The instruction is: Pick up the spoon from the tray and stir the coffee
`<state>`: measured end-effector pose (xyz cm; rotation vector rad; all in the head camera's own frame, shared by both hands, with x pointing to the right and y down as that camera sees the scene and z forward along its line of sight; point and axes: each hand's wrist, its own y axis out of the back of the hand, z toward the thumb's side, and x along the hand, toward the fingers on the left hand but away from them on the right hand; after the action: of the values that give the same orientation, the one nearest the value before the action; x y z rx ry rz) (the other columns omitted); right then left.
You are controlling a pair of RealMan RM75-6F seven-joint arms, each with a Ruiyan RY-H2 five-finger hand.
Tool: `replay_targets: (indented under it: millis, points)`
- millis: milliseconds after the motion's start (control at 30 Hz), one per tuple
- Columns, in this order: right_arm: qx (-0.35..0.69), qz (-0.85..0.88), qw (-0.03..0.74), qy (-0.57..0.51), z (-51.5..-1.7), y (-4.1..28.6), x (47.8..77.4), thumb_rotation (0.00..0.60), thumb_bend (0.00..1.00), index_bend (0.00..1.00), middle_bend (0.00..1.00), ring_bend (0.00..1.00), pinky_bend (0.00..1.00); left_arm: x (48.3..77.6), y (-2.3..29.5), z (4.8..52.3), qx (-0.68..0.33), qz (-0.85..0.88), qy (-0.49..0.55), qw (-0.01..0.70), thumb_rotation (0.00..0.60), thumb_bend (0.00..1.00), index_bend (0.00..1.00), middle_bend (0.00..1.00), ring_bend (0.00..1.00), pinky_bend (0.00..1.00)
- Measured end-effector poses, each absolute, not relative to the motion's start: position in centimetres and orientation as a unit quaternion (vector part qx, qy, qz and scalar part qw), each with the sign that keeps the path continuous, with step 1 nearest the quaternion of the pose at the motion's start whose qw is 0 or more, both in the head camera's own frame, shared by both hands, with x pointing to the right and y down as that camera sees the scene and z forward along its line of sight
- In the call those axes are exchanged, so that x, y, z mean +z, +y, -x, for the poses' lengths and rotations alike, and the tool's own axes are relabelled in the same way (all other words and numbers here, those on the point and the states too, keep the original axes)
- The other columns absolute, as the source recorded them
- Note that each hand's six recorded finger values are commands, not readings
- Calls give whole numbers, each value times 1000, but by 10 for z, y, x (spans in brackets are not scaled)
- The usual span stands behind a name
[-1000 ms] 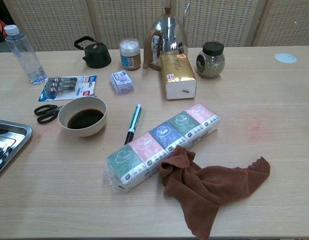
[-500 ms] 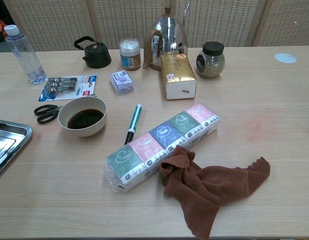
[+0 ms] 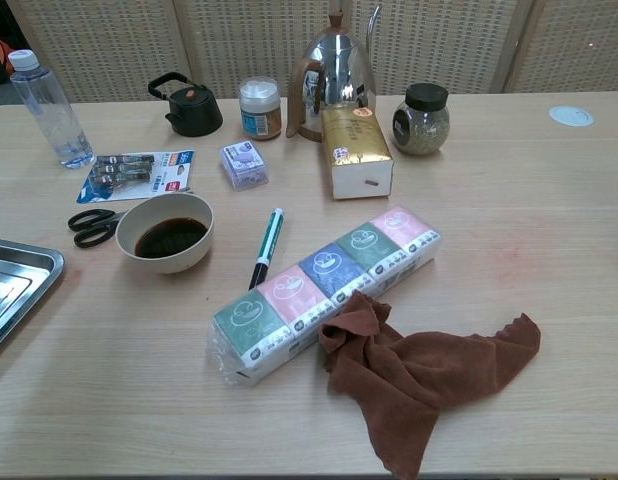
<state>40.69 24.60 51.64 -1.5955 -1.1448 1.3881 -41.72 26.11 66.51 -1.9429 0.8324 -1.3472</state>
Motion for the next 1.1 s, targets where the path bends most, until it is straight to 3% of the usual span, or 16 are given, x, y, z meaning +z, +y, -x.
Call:
replay_targets:
  millis: [267,467,700,1100]
  points:
    - [550,622,358,-428,-405,249,527,600,0,0,0,0,0,637,242,401,-433,760,398,275,600,392,610,0,0,0]
    - [559,618,355,-423,-406,249,534,600,0,0,0,0,0,624,222,379,-363,790,451,202,600,392,611,0,0,0]
    - [565,616,353,-420,-407,248,538,600,0,0,0,0,0,623,199,353,-304,820,469,121,600,394,614,0,0,0]
    - [572,612,347,-421,-411,246,543,600,0,0,0,0,0,637,156,279,-221,852,472,59,600,389,628,0,0,0]
